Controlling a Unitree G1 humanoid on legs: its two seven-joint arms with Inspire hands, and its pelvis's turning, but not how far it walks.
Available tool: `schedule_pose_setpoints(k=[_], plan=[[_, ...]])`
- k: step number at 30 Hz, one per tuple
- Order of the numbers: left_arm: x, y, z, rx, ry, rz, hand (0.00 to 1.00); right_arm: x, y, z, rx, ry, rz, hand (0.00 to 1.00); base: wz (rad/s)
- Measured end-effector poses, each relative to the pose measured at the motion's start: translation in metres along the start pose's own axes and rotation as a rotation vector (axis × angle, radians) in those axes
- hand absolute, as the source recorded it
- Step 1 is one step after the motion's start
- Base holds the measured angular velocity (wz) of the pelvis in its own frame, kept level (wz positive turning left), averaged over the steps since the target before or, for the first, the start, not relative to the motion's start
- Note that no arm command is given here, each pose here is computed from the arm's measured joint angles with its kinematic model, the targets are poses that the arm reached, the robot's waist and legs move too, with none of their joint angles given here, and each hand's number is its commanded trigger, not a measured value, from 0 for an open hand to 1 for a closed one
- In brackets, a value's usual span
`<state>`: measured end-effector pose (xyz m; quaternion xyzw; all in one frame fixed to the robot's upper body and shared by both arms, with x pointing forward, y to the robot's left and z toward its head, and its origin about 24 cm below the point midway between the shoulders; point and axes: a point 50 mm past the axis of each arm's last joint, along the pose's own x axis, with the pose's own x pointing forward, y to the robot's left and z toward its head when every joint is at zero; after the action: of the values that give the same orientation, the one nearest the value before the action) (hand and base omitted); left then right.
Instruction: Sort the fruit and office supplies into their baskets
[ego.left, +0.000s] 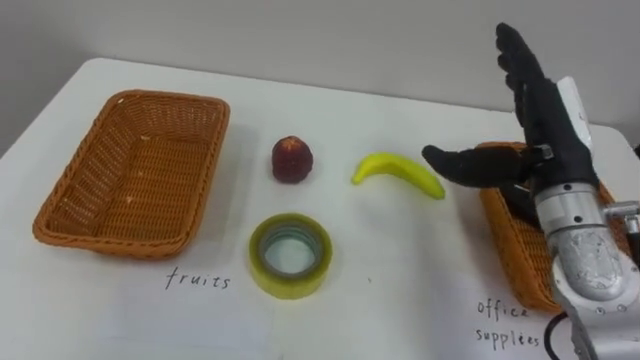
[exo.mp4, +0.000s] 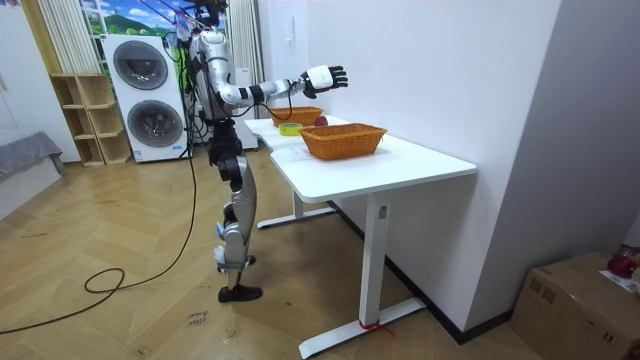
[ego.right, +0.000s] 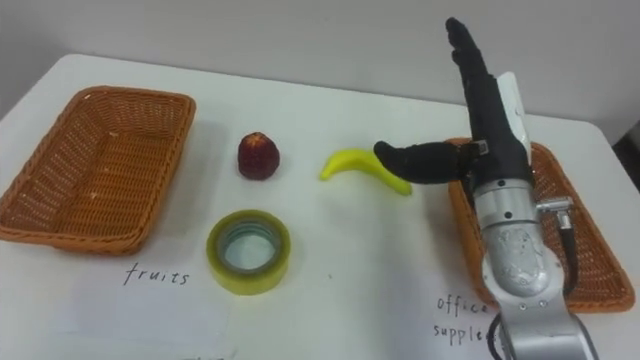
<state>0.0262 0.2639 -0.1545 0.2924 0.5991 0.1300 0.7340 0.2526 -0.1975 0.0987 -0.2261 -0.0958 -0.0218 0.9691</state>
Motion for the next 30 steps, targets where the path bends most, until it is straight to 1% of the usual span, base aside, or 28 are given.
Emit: schedule_pose_setpoints(k=[8, 16, 26, 30], plan=[[0.0, 0.0, 0.002, -0.002, -0.002, 0.008, 0.0, 0.006, 0.008, 0.008, 0.03, -0.03, 0.028, 0.0, 0.07], [0.001, 0.0, 0.009, -0.012, -0.019, 0.01, 0.0, 0.003, 0.033, 0.002, 0.068, 0.004, 0.146, 0.0, 0.0], [0.0, -0.002, 0.015, -0.018, -0.024, 0.021, 0.0, -0.001, 0.051, -0.002, 0.063, 0.036, 0.268, 0.0, 0.0], [0.0, -0.004, 0.02, 0.002, -0.049, 0.014, 0.0, 0.001, 0.058, -0.009, 0.057, 0.073, 0.31, 0.0, 0.0]])
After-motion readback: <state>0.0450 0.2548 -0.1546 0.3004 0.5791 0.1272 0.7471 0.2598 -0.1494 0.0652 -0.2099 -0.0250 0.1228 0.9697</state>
